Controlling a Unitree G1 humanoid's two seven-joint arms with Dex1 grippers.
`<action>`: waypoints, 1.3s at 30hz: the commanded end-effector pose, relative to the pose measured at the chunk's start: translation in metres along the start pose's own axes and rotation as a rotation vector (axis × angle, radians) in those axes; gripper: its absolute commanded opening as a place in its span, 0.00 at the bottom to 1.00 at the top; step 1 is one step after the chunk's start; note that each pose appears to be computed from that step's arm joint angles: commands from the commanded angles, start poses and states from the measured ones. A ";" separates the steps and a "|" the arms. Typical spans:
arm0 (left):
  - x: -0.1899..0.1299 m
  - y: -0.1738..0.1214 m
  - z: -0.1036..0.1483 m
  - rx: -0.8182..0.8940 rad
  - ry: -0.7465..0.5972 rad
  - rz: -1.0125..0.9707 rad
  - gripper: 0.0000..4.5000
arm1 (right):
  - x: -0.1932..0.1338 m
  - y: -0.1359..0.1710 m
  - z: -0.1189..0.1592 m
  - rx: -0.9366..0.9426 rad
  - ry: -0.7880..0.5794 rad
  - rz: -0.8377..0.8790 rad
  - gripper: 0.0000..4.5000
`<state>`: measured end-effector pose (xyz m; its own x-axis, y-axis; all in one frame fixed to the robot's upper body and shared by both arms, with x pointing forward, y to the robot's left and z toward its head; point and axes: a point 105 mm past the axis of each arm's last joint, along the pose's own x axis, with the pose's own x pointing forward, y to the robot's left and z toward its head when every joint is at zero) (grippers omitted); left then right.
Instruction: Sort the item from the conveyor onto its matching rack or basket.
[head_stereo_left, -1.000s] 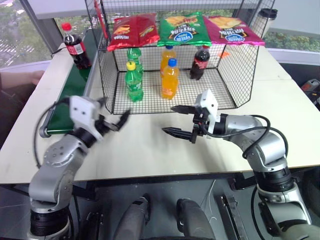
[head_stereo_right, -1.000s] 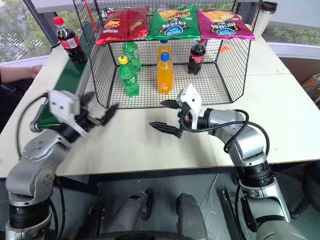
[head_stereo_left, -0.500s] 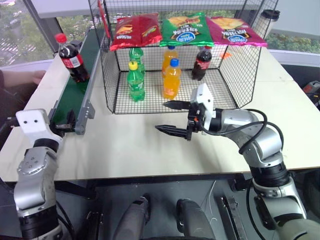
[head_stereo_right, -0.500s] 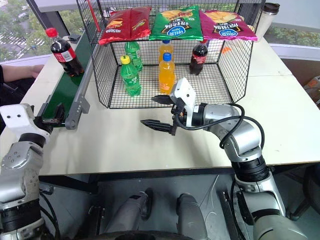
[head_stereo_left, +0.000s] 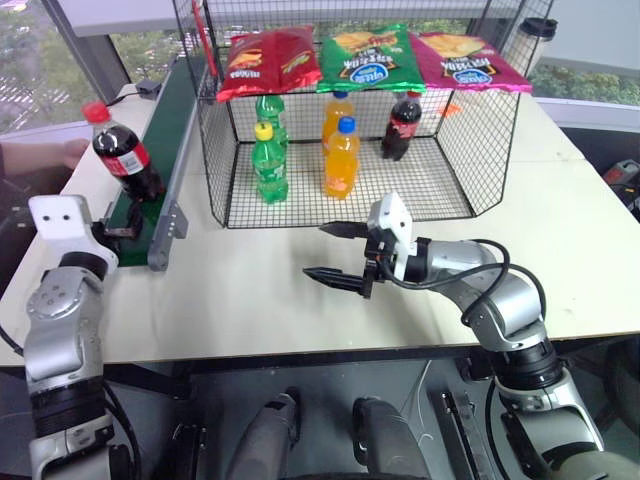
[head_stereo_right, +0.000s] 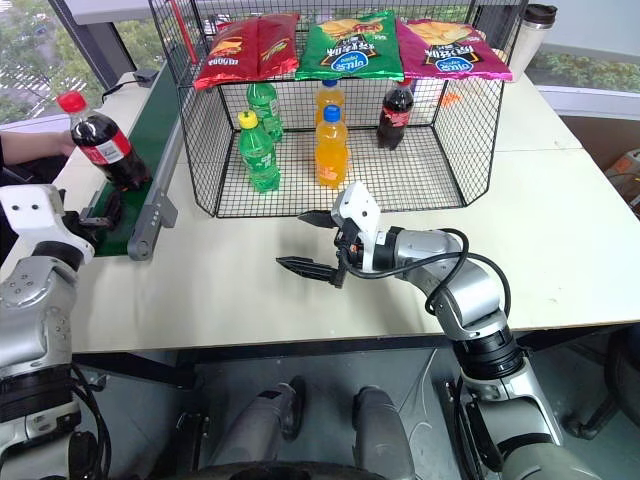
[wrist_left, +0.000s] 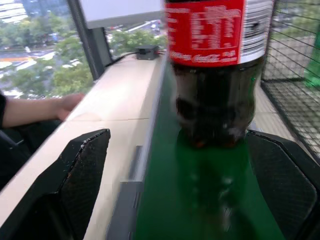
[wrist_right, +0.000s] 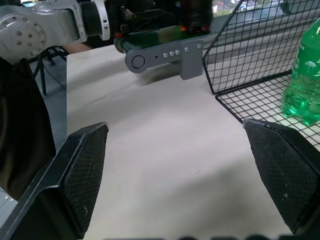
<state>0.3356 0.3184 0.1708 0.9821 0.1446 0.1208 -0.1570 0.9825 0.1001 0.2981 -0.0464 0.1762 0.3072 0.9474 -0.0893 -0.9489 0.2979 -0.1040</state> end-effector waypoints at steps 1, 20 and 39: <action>0.003 -0.007 0.011 0.008 -0.045 -0.056 1.00 | -0.003 0.002 0.010 -0.028 -0.033 -0.003 0.99; 0.002 -0.009 0.045 -0.103 -0.173 -0.082 0.67 | -0.008 -0.001 0.014 -0.050 -0.013 -0.014 1.00; -0.033 -0.199 0.031 0.007 -0.086 -1.033 0.67 | -0.013 -0.019 0.080 -0.007 -0.222 -0.092 1.00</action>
<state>0.3356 0.1253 0.1585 0.6711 -0.7413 -0.0144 0.7376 0.6655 0.1141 0.3131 -0.0554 0.2401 0.3899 0.9169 0.0847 -0.9166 0.3953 -0.0596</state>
